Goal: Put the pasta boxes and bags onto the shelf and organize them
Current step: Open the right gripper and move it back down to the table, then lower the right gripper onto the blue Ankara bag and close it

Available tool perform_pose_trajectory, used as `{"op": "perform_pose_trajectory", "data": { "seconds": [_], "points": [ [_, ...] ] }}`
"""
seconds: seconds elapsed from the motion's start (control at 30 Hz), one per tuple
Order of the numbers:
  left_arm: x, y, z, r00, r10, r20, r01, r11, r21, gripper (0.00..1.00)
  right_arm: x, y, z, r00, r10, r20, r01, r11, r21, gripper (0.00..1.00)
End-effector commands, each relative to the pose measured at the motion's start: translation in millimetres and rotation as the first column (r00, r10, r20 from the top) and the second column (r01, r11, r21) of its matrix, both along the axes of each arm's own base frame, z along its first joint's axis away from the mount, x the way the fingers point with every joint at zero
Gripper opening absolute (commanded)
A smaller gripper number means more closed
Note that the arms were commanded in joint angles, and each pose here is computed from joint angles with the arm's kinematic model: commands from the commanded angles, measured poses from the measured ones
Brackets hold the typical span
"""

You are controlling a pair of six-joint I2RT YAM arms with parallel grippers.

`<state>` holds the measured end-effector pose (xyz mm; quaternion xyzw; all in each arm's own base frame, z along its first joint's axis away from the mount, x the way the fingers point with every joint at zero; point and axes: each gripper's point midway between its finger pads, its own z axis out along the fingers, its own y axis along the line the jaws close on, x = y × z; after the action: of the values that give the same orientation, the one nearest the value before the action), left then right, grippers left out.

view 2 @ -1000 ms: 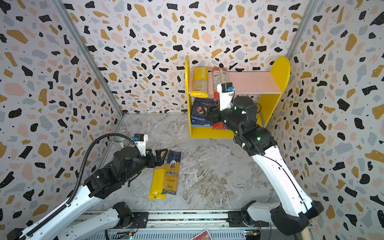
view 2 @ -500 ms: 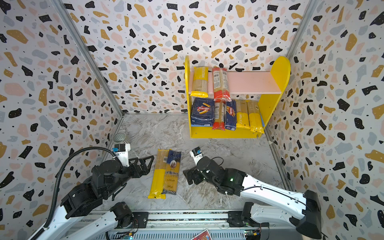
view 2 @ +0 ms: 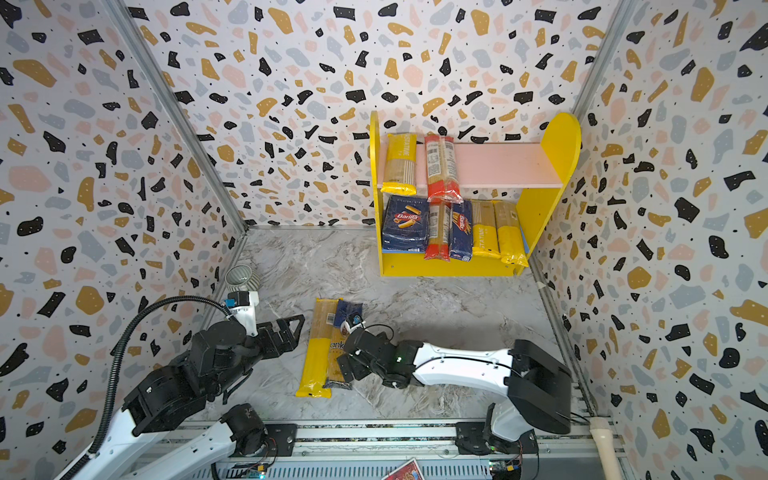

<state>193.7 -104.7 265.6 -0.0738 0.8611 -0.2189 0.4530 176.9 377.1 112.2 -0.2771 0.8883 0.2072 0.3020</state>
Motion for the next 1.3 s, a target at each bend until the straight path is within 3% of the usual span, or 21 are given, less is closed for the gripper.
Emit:
{"op": "perform_pose_trajectory", "data": {
  "seconds": [0.0,0.1,0.27,0.57,1.27],
  "points": [
    [0,17,27,0.996,0.075,0.039,-0.075,0.997,-0.004,1.00,7,14,8,1.000,0.017,-0.020,-0.016,0.999,0.037,0.99],
    [-4,29,36,0.993,0.110,0.037,-0.111,0.994,0.021,1.00,10,16,1,0.997,0.024,-0.068,-0.019,0.998,0.068,0.99],
    [-13,44,47,0.987,0.146,0.069,-0.146,0.989,-0.007,1.00,29,22,1,0.999,0.010,-0.047,-0.008,0.999,0.044,0.99],
    [-6,40,46,0.989,0.129,0.078,-0.132,0.990,0.042,1.00,68,25,14,0.999,-0.053,-0.015,0.053,0.998,0.031,0.99],
    [-5,44,40,0.984,0.161,0.073,-0.164,0.985,0.047,1.00,70,32,-12,0.995,-0.034,-0.092,0.040,0.998,0.057,0.99]
  ]
}}
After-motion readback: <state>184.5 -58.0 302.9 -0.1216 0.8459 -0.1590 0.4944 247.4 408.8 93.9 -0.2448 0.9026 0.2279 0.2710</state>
